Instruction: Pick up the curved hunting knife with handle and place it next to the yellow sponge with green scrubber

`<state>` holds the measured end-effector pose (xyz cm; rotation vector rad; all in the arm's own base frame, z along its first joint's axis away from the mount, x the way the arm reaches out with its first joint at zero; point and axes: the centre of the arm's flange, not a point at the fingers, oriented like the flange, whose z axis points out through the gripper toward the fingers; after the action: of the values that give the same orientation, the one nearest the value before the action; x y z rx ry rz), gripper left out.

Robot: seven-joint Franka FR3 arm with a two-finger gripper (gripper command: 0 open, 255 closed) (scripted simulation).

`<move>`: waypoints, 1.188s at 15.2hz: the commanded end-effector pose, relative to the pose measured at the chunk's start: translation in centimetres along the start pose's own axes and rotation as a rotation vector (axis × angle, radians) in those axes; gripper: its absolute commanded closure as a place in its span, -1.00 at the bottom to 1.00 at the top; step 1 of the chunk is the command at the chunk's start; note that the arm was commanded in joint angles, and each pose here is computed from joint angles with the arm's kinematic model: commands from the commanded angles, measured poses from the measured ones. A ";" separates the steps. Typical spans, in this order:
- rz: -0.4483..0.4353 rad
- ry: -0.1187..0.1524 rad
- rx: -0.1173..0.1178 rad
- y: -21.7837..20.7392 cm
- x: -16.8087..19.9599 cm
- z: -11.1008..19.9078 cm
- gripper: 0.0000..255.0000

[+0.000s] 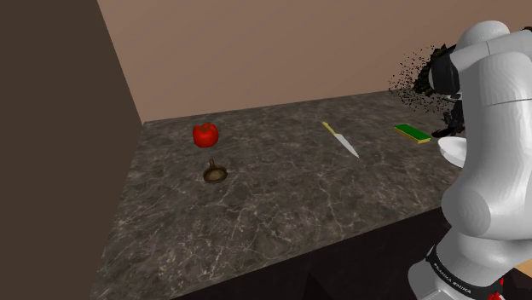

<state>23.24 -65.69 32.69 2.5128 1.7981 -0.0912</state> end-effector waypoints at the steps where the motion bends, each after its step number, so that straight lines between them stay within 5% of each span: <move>1: 0.000 0.000 0.000 0.0 0.0 0.0 1.00; 2: 0.000 0.000 0.000 0.0 0.0 0.0 1.00; 3: 0.000 0.000 0.000 0.0 0.0 0.0 -1.00; 8: 0.000 0.000 0.000 0.0 0.0 0.0 -1.00; 12: 0.000 0.000 0.000 0.0 0.0 -5.0 -1.00; 18: 0.000 0.000 0.000 0.0 0.0 -5.0 -1.00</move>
<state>23.32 -65.31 37.65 2.5126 1.7979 -0.0912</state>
